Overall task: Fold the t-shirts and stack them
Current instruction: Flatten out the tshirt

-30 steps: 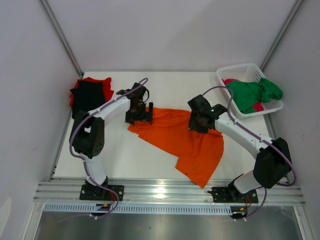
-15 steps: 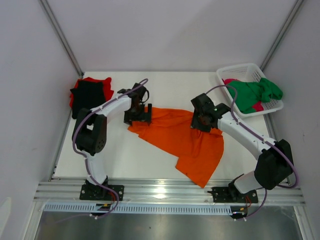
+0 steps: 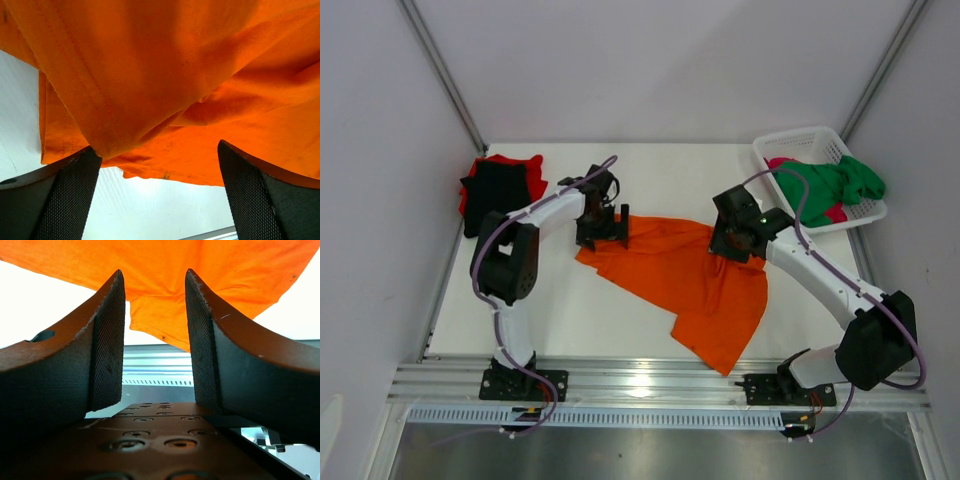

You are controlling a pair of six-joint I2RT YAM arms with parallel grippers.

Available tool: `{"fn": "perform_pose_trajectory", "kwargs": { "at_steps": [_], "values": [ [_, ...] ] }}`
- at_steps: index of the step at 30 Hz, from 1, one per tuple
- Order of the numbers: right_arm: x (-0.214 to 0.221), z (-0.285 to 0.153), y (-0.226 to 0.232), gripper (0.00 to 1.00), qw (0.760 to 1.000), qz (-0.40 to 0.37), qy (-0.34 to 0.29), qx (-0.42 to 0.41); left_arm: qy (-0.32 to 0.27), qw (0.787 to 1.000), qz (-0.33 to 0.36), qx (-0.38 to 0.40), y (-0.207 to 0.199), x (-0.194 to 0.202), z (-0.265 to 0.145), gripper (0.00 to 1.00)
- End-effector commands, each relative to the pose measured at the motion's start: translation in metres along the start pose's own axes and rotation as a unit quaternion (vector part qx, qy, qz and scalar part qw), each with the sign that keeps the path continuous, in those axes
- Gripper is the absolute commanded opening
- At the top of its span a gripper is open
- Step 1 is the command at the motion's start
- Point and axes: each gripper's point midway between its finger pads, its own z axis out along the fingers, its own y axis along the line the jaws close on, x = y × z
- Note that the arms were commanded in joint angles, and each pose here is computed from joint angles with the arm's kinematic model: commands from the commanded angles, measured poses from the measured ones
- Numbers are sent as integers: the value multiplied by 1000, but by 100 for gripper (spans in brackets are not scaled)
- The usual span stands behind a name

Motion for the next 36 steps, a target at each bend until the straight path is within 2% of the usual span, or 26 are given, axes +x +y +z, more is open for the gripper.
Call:
{"fn": "perform_pose_trajectory", "kwargs": {
  "at_steps": [1,16,20,21,23,25,26,30,32,36],
  "values": [
    [-4,-6,-6,48,1000,6,-8,-2,-4,1000,-6,2,-1,-3,-6,97],
    [5,3,-7,48,1000,10,8,-7,7,999,-6,-34,17,11,1,96],
    [6,4,-9,48,1000,12,10,-4,5,999,-5,-36,17,8,5,88],
    [5,3,-9,48,1000,11,10,-5,6,999,-5,-34,16,8,6,81],
    [5,2,-11,48,1000,12,9,-4,7,999,-6,-33,15,7,8,74],
    [3,1,-12,48,1000,12,6,-4,7,1000,-6,-27,14,7,11,55],
    [2,0,-12,48,1000,13,4,-5,6,1000,-5,-26,14,7,12,38],
    [0,-2,-14,48,1000,15,4,-4,11,1000,-8,-22,13,9,15,9],
    [0,-2,-13,48,1000,17,4,-6,11,1000,-9,-22,12,9,15,1],
    [1,-2,-13,48,1000,19,6,-6,11,1000,-7,-22,12,9,14,1]
  ]
}}
